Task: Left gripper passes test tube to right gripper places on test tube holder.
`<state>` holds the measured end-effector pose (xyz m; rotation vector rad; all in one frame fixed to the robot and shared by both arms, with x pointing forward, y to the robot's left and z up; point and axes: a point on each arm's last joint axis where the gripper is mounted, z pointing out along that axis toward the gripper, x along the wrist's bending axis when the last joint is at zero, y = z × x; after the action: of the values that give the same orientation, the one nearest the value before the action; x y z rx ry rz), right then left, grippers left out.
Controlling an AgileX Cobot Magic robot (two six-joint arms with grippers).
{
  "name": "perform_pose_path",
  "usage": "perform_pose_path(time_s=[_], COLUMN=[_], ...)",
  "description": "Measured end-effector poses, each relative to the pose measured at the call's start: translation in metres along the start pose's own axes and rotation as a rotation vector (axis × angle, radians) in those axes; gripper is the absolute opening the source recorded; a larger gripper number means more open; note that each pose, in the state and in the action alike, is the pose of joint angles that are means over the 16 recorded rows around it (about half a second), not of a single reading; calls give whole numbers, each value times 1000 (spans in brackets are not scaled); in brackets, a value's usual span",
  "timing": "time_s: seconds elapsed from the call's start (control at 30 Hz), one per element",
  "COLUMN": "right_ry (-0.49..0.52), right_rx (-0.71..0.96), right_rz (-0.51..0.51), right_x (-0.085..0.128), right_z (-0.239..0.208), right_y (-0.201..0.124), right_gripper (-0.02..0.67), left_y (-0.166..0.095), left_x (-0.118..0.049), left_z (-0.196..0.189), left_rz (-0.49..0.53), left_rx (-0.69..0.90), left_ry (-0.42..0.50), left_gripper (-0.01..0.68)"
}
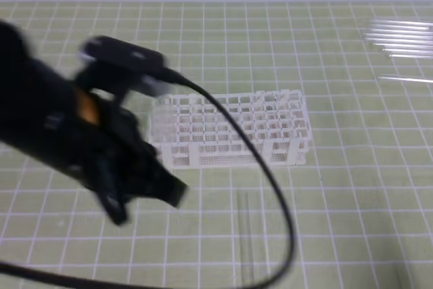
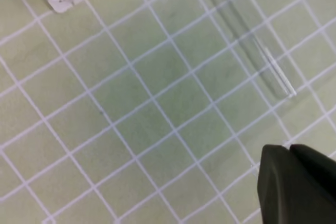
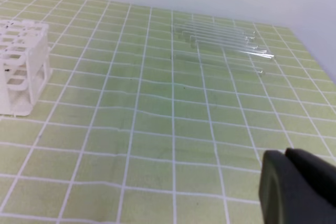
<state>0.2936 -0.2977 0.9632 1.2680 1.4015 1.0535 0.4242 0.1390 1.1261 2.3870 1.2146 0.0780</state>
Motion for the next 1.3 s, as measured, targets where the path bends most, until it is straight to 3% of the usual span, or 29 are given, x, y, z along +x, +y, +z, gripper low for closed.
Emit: perform_pose_path(time_s=[0.2,0.43,0.63,0.83,1.0,1.3], right_ry=[0,0,0,0,0,1], right_rx=[0,0,0,0,0,0], right_rz=[0,0,0,0,0,0], right_x=[0,0,0,0,0,0], right_z=[0,0,0,0,0,0], right_y=[0,0,0,0,0,0], right_gripper=[-18,-18,-18,-18,-18,-18], left_y=[26,46,52,51,49,45], left_x=[-43,-79,-90,-90,-88,-88], left_z=[39,86,120,143,155,172], left_rz=[64,51,2,-45,-87,-194], left_rx=[106,203,272,325,357,395], left_ry=[36,14,11,39,71,124], left_gripper=[-2,-3,-3,17,103,362])
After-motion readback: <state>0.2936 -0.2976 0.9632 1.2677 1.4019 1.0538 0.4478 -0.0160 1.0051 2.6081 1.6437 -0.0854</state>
